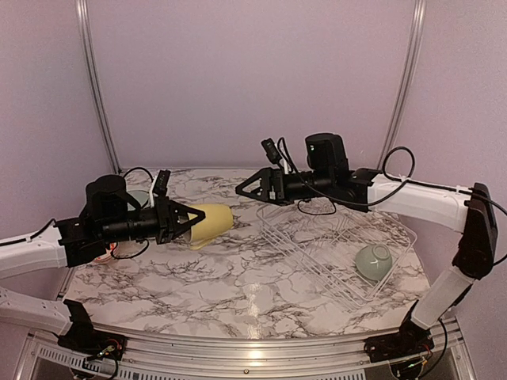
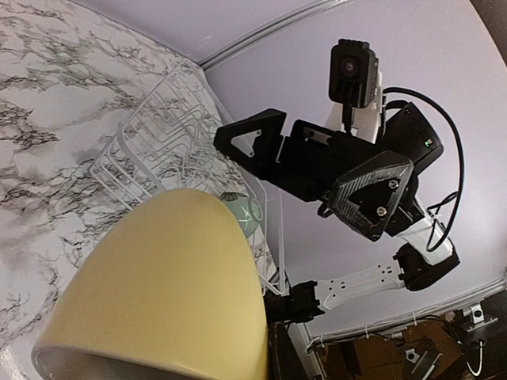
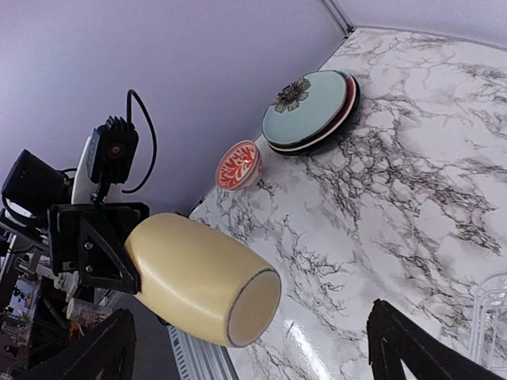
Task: Unload the mixed dishes from the dish rack
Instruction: Pass from the right arm to the left, then place the cup at the center of the board.
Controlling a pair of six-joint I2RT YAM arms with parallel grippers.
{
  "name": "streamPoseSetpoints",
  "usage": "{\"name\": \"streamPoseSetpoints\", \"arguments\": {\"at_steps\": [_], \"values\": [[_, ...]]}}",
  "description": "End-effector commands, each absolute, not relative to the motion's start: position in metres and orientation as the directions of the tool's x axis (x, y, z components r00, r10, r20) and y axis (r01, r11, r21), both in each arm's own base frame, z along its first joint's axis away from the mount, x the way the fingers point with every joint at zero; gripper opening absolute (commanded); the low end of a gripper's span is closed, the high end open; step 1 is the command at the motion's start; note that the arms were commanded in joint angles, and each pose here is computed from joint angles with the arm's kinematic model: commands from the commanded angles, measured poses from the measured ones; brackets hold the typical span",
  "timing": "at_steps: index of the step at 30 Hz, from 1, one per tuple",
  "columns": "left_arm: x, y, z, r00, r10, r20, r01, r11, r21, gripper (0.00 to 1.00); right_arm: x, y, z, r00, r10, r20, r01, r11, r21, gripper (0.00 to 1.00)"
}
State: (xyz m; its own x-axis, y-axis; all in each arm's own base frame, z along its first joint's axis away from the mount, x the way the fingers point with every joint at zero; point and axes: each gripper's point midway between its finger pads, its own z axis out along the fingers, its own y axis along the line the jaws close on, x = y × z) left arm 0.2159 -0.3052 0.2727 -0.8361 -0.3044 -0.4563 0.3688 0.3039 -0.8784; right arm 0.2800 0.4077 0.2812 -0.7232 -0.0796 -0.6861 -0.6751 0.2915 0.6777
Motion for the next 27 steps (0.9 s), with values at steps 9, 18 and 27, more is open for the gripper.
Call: {"name": "streamPoseSetpoints", "arguments": {"at_steps": [9, 18, 27], "values": [[0.238, -0.207, 0.223, -0.789, -0.186, -0.586, 0.116, 0.891, -0.439, 0.0, 0.299, 0.345, 0.27, -0.641, -0.106, -0.76, -0.668, 0.565, 0.485, 0.98], [0.258, -0.19, 0.194, -0.825, -0.012, -0.565, 0.078, 0.988, -0.134, 0.0, 0.296, 0.335, 0.28, -0.623, -0.091, -0.777, -0.666, 0.581, 0.467, 0.98], [0.287, -0.173, 0.172, -0.855, 0.142, -0.498, 0.089, 0.988, 0.128, 0.0, 0.293, 0.319, 0.293, -0.593, -0.087, -0.801, -0.66, 0.622, 0.421, 0.98]]}}
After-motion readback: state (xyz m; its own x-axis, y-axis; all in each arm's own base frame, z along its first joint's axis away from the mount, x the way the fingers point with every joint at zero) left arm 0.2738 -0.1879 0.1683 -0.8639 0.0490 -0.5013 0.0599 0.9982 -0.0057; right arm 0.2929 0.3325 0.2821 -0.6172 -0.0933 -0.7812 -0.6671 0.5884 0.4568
